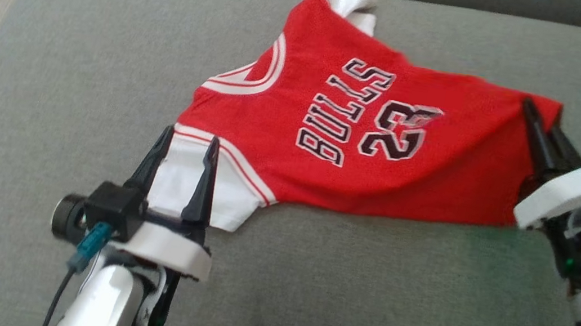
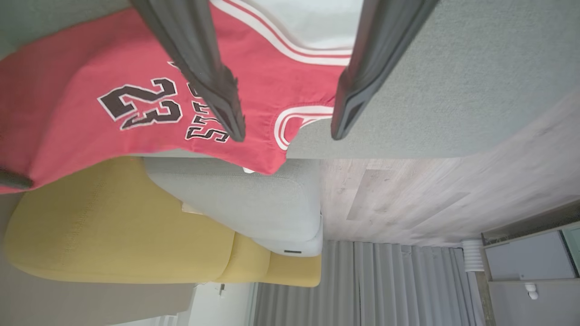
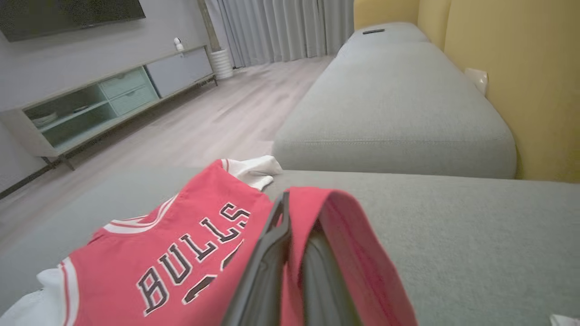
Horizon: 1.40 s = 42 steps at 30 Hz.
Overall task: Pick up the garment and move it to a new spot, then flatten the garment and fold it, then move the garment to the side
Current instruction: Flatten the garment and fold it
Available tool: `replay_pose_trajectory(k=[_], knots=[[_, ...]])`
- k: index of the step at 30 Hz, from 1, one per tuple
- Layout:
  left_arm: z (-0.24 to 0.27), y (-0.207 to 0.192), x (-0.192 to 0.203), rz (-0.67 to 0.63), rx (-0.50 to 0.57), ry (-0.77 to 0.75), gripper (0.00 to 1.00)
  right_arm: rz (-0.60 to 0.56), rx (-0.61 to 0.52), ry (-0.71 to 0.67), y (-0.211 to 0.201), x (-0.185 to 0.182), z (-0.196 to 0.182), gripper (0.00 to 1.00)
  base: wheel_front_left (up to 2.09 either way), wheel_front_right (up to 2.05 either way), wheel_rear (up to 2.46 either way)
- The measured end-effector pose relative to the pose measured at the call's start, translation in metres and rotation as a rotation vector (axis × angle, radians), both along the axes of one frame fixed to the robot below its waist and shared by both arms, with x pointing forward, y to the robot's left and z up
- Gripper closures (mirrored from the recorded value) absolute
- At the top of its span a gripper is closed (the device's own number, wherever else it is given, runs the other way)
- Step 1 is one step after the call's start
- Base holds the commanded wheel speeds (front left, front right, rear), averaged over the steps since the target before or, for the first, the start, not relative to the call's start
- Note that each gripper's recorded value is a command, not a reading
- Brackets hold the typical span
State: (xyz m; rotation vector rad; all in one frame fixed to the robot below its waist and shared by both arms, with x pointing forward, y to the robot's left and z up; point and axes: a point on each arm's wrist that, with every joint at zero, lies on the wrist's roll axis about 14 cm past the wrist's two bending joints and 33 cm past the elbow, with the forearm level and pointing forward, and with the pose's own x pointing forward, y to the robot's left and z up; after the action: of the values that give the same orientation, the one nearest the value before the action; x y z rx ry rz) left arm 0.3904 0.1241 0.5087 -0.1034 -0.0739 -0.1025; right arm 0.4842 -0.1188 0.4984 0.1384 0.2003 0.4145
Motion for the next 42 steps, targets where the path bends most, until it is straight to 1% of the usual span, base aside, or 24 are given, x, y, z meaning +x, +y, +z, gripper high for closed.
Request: replay_pose_trajectory(k=[3, 7, 9, 13, 16, 18, 19, 21, 25, 31, 35, 40, 42], knots=[[0.001, 0.005, 0.006, 0.012, 0.006, -0.004, 0.00, -0.028, -0.034, 0.055, -0.007, 0.018, -0.017, 1.00, 0.00, 0.00, 0.00], [-0.004, 0.010, 0.008, 0.025, 0.015, 0.012, 0.00, -0.050, -0.118, 0.109, -0.014, 0.040, -0.040, 1.00, 0.00, 0.00, 0.00], [-0.006, 0.014, 0.009, 0.036, 0.019, 0.017, 0.00, -0.062, -0.140, 0.133, -0.017, 0.049, -0.050, 1.00, 0.00, 0.00, 0.00], [-0.009, 0.021, 0.010, 0.058, 0.016, 0.029, 0.00, -0.071, -0.196, 0.186, -0.019, 0.060, -0.069, 1.00, 0.00, 0.00, 0.00], [-0.011, 0.024, 0.010, 0.070, 0.019, 0.035, 0.00, -0.070, -0.244, 0.225, -0.022, 0.061, -0.081, 1.00, 0.00, 0.00, 0.00], [-0.011, 0.023, 0.011, 0.069, 0.019, 0.034, 0.00, -0.063, -0.289, 0.238, -0.026, 0.060, -0.087, 0.05, 0.00, 0.00, 0.00], [-0.010, 0.022, 0.011, 0.067, 0.019, 0.032, 0.00, -0.063, -0.308, 0.234, -0.028, 0.059, -0.088, 0.00, 0.00, 0.00, 0.00], [-0.009, 0.020, 0.013, 0.060, 0.017, 0.027, 0.00, -0.082, -0.318, 0.218, -0.036, 0.061, -0.084, 0.00, 0.00, 0.00, 0.00], [-0.004, 0.016, 0.015, 0.050, 0.012, 0.011, 0.00, -0.114, -0.298, 0.133, -0.045, 0.064, -0.062, 0.00, 0.00, 0.00, 0.00], [0.006, 0.016, 0.013, 0.052, 0.002, -0.018, 0.00, -0.167, -0.194, -0.033, -0.054, 0.058, -0.014, 0.00, 0.00, 0.00, 0.00], [0.005, 0.012, 0.006, 0.040, -0.007, -0.014, 0.00, -0.213, -0.086, -0.097, -0.062, 0.037, 0.004, 0.00, 0.00, 0.00, 0.00], [0.010, 0.005, 0.005, 0.017, -0.006, -0.030, 0.00, -0.259, 0.038, -0.126, -0.064, -0.001, 0.004, 0.00, 0.00, 0.00, 0.00], [0.013, 0.004, 0.005, 0.011, -0.010, -0.038, 0.00, -0.271, 0.070, -0.137, -0.062, -0.015, 0.003, 0.00, 0.00, 0.00, 0.00]])
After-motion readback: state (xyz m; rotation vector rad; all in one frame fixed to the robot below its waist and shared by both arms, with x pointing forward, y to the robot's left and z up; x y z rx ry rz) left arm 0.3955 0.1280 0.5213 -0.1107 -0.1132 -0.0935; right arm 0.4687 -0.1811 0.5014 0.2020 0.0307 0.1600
